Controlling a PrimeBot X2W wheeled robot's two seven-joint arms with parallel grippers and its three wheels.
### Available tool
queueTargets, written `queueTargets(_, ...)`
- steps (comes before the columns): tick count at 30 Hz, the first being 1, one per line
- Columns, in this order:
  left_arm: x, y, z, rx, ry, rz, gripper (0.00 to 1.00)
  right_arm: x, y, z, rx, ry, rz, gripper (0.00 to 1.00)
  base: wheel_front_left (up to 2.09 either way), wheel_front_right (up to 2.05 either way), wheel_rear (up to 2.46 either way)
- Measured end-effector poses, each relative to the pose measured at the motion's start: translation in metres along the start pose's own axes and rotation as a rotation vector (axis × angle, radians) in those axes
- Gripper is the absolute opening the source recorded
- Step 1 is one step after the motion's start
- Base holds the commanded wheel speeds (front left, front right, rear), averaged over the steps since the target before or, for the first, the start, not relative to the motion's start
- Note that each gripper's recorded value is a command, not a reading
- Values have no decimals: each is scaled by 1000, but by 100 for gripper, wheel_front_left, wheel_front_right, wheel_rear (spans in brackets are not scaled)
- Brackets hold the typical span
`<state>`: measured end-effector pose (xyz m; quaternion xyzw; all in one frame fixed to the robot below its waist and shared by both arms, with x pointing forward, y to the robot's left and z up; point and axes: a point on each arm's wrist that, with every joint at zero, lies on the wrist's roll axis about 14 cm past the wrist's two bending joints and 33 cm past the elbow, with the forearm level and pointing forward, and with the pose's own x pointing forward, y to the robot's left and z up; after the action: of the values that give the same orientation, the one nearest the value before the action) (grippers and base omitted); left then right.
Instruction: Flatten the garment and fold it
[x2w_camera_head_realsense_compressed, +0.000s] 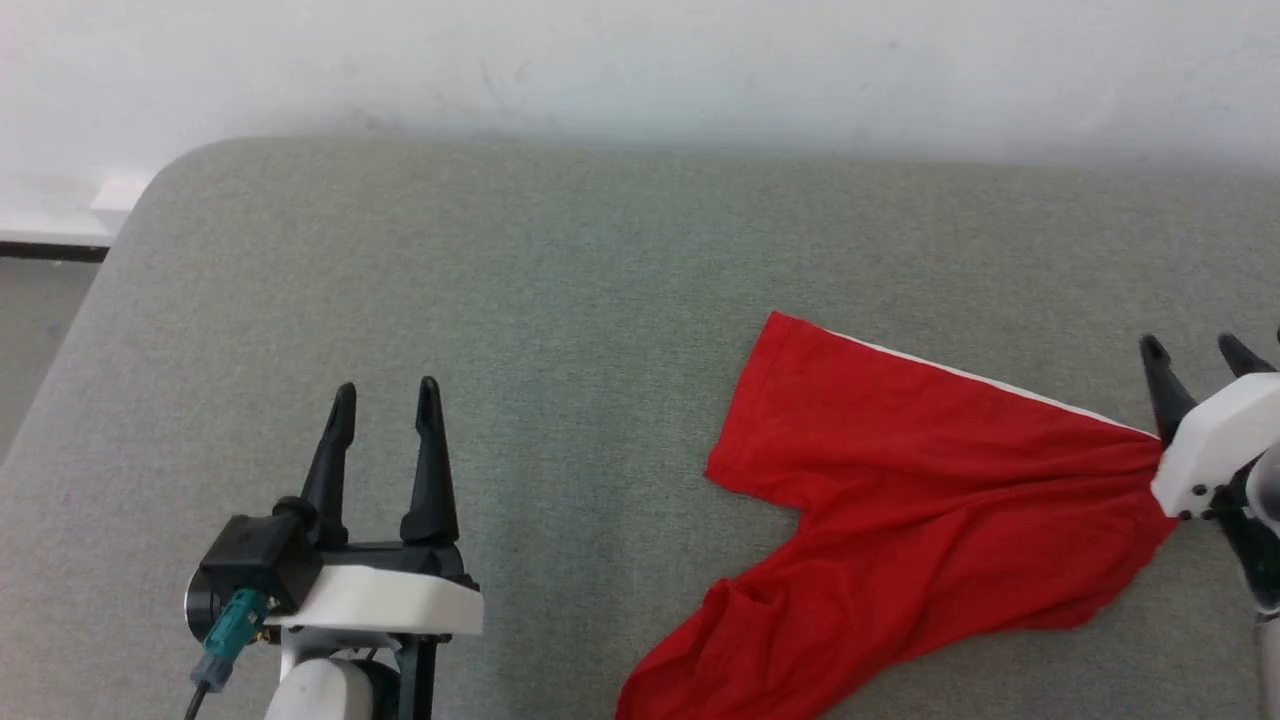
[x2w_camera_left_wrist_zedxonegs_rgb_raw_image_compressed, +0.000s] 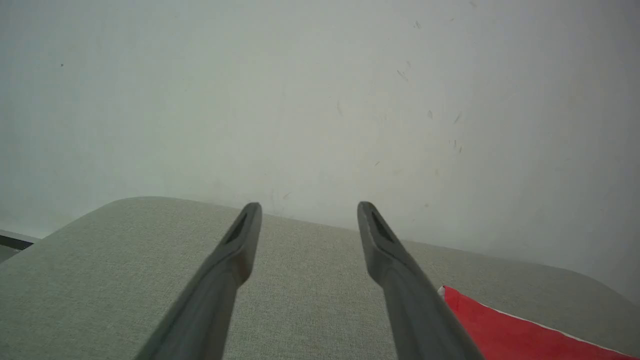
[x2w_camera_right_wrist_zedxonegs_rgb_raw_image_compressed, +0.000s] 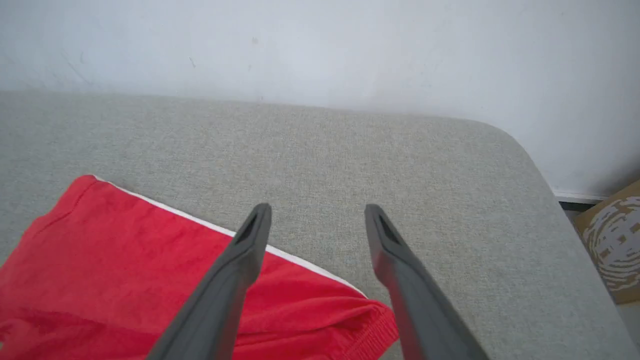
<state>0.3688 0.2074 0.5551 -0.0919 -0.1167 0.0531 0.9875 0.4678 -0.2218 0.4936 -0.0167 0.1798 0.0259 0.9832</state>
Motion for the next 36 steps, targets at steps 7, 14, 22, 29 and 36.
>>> queueTargets(7,6,-25,-3,-38,4,-72,100,-41,2,7,220,-254,-46,100,0,0,0)
queueTargets(14,13,-48,-7,-73,14,-129,100,-82,-25,-38,369,-252,-143,100,0,0,0)
queueTargets(22,14,-79,-61,-175,214,-178,100,-107,-40,-63,447,-254,-201,100,0,0,0)
queueTargets(29,13,-144,-143,-84,780,-333,100,-112,-52,-65,448,-258,-242,100,0,0,0)
queueTargets(36,-6,-145,-186,88,1061,-376,100,-115,-61,-74,453,-244,-282,100,0,0,0)
